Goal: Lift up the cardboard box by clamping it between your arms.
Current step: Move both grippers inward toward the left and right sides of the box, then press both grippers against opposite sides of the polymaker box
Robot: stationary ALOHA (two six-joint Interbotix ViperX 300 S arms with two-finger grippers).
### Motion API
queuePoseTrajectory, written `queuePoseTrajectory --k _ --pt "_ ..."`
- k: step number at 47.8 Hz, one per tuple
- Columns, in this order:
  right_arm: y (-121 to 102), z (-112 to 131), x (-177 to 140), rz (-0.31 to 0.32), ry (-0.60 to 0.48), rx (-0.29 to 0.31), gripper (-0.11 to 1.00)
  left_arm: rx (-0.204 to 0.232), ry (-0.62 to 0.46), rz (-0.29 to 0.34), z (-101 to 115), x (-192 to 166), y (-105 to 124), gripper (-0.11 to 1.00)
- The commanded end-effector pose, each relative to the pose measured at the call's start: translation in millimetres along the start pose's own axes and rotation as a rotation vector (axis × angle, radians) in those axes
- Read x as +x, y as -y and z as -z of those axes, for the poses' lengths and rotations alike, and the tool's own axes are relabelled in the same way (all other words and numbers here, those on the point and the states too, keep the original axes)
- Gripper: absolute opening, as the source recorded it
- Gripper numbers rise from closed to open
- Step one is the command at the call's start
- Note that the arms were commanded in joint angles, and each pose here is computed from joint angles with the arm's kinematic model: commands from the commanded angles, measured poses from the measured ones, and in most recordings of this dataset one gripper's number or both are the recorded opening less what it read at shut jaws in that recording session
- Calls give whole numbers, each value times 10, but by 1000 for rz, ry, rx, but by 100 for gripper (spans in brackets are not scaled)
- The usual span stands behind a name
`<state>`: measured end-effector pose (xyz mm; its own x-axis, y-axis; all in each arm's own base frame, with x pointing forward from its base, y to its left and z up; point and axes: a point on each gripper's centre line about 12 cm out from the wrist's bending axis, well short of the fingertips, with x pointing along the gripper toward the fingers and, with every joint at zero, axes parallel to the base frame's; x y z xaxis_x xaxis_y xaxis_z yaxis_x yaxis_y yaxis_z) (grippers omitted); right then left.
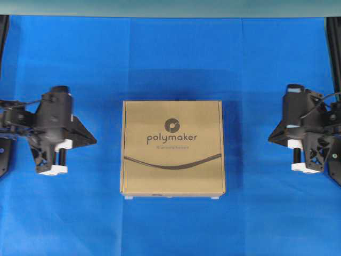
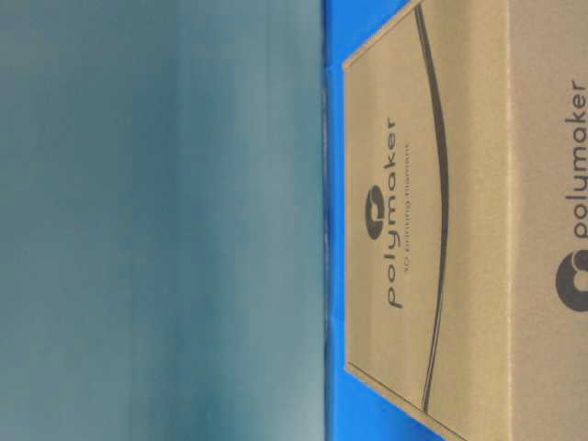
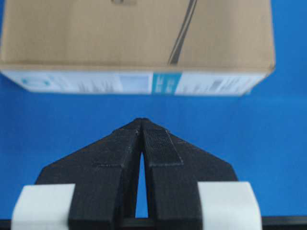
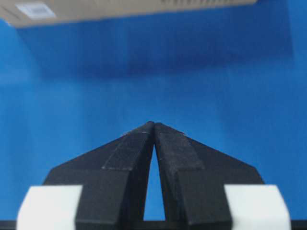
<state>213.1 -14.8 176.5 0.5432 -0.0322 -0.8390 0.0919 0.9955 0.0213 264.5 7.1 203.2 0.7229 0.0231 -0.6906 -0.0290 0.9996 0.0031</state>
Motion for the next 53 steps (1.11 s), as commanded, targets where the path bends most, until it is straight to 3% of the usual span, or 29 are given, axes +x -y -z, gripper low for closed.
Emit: queuePoseTrajectory --k 1,9,14,18,20,25,28,31,53 --pt "8 -71 51 4 -12 -1 0 10 -18 -2 -76 49 -5 -1" --pt "13 -45 177 6 -69 -1 14 15 -97 -4 -18 200 -14 0" --pt "22 -20 242 9 -100 2 41 7 -121 -6 -1 275 -18 1" --pt "23 7 292 9 -123 2 66 -6 -140 -9 19 327 -31 19" --pt "24 13 311 10 -129 1 79 -9 -147 -10 29 352 -36 32" --pt "25 15 349 10 -135 -1 98 -17 -169 -15 71 414 -58 64" --pt "29 13 368 11 -130 1 100 -19 -183 -16 92 448 -62 80" --pt "25 4 386 10 -123 1 98 -21 -189 -18 106 485 -71 88" --pt "28 -173 775 11 -90 -7 98 -29 -216 -24 75 838 -109 86"
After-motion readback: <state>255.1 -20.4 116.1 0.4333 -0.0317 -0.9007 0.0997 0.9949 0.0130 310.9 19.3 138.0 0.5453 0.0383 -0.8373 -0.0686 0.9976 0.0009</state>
